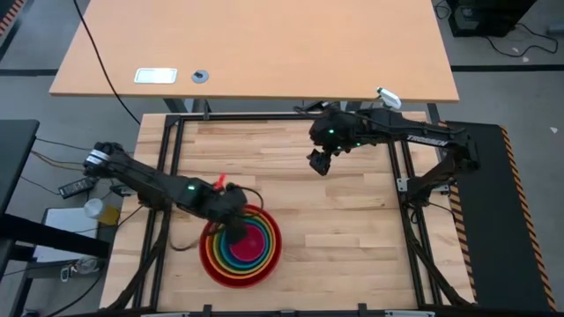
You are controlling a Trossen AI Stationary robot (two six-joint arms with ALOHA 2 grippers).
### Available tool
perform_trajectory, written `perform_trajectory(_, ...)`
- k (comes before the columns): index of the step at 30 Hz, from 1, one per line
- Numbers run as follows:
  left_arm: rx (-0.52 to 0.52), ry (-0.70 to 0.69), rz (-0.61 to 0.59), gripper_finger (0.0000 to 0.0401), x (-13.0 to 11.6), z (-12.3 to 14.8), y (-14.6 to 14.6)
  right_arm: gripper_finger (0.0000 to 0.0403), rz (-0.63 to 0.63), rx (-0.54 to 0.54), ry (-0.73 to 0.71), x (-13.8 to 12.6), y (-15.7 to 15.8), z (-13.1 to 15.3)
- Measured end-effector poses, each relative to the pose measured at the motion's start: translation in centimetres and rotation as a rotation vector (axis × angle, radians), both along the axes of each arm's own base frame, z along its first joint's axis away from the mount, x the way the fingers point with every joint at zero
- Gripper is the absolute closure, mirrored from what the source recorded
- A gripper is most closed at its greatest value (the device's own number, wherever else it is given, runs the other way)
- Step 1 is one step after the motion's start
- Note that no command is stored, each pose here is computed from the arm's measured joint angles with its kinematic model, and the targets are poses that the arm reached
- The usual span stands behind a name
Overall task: Nest bowls inside each other
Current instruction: Return to Home Position
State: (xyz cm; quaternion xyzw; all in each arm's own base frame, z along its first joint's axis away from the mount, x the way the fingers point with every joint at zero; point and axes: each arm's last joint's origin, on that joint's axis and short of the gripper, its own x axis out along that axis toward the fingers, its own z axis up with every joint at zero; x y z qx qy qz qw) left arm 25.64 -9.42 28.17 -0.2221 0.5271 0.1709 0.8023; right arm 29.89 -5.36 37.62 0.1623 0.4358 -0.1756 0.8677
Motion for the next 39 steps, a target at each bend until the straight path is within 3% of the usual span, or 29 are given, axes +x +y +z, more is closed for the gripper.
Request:
perform_trajectory(7,0.169,-0.224,-0.053,0.0210,-2.8,4.3,2.0,0.0157,-0.062,0.018,-0.203,-3.7,0.5,-1.5)
perform_trajectory(12,0.214,-0.349,-0.025,0.0242,-5.0,5.1,5.0,0.0169,-0.128,0.074,-0.345,-7.1,1.1,-2.6)
perform_trajectory(18,0.214,-0.510,0.062,0.0256,-7.9,3.9,7.9,0.0177,-0.215,0.124,-0.480,-11.4,1.7,-3.6)
perform_trajectory(27,0.122,-0.732,0.208,0.0257,-11.7,-0.2,9.5,0.0191,-0.293,0.185,-0.680,-16.3,2.5,-6.6)
perform_trajectory(39,0.012,-0.902,0.380,0.0258,-16.0,-4.6,10.2,0.0197,-0.442,0.321,-0.816,-19.9,2.6,-13.4)
